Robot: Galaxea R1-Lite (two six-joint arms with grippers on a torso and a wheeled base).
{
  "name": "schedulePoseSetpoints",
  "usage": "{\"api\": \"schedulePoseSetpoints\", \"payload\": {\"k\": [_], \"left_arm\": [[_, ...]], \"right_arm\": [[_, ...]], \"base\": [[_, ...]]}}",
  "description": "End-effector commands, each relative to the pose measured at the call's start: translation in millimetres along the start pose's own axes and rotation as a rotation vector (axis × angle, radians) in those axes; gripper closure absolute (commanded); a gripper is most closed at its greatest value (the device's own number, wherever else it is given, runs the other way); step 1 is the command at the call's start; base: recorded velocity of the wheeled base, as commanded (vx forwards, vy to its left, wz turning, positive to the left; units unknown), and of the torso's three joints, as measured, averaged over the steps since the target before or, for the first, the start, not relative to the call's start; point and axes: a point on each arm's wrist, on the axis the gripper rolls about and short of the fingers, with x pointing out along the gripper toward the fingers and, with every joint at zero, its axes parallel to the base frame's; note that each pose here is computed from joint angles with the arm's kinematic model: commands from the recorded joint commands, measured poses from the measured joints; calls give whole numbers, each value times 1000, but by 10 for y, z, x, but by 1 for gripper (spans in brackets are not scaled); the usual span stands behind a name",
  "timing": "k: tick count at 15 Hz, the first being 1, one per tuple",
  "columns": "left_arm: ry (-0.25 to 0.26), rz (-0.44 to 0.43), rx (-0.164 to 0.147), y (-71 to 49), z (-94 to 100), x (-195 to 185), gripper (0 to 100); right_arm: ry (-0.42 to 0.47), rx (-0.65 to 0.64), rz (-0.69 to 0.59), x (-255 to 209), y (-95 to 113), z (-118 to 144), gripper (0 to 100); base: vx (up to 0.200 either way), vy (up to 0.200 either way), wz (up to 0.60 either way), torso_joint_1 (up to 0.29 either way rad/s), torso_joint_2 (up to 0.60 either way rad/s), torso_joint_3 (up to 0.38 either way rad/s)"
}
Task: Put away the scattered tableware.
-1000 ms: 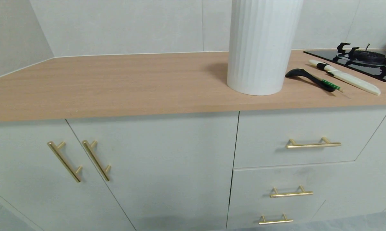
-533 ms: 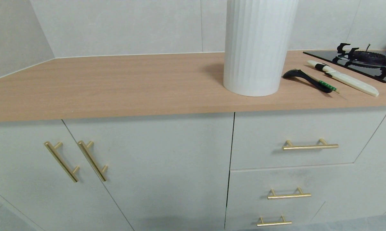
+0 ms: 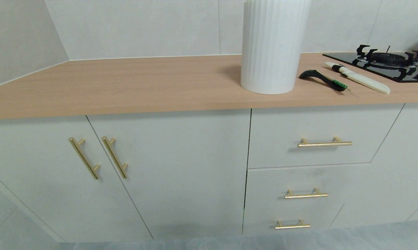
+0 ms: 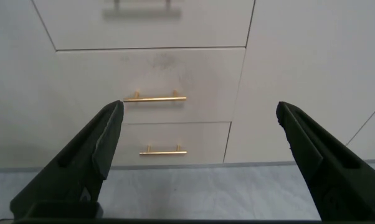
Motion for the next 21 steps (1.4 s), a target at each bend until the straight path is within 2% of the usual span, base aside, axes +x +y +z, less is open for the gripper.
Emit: {"api": "schedulePoseSetpoints", "payload": {"k": [1,5,6,7,8,9,12,16,17,19,20,21], "left_arm": [[0,1,0,0,1,1,0],[1,1,0,0,0,1,0],[1,1,0,0,0,1,0],[0,-1,0,0,1,1,0],[1,1,0,0,0,1,0],[1,1,0,0,0,1,0],[1,-1,0,0,0,1,0],[1,1,0,0,0,1,0],[1,1,0,0,0,1,0],[1,1,0,0,0,1,0],[1,1,0,0,0,1,0],[0,2,0,0,1,1,0]], "right_arm": [[13,13,-4,10,1,3,0],[-8,17,-1,-4,1,29,0],[-70,41,24,-55,-1,303,0],[-83,107,61,-60,-7,570,0],[-24,119,120,46,-7,777,0],[96,107,142,245,6,834,0],[430,101,205,865,76,819,0],[626,112,307,1686,229,804,0],[696,109,297,1970,269,751,0],[781,95,291,2288,315,620,0],[835,88,288,2512,342,488,0],[853,73,278,2661,357,381,0]], "base": [[0,0,0,0,0,0],[0,0,0,0,0,0],[0,0,0,0,0,0],[0,0,0,0,0,0],[0,0,0,0,0,0],[0,0,0,0,0,0],[0,0,0,0,0,0],[0,0,0,0,0,0],[0,0,0,0,0,0],[0,0,0,0,0,0],[0,0,0,0,0,0],[0,0,0,0,0,0]]}}
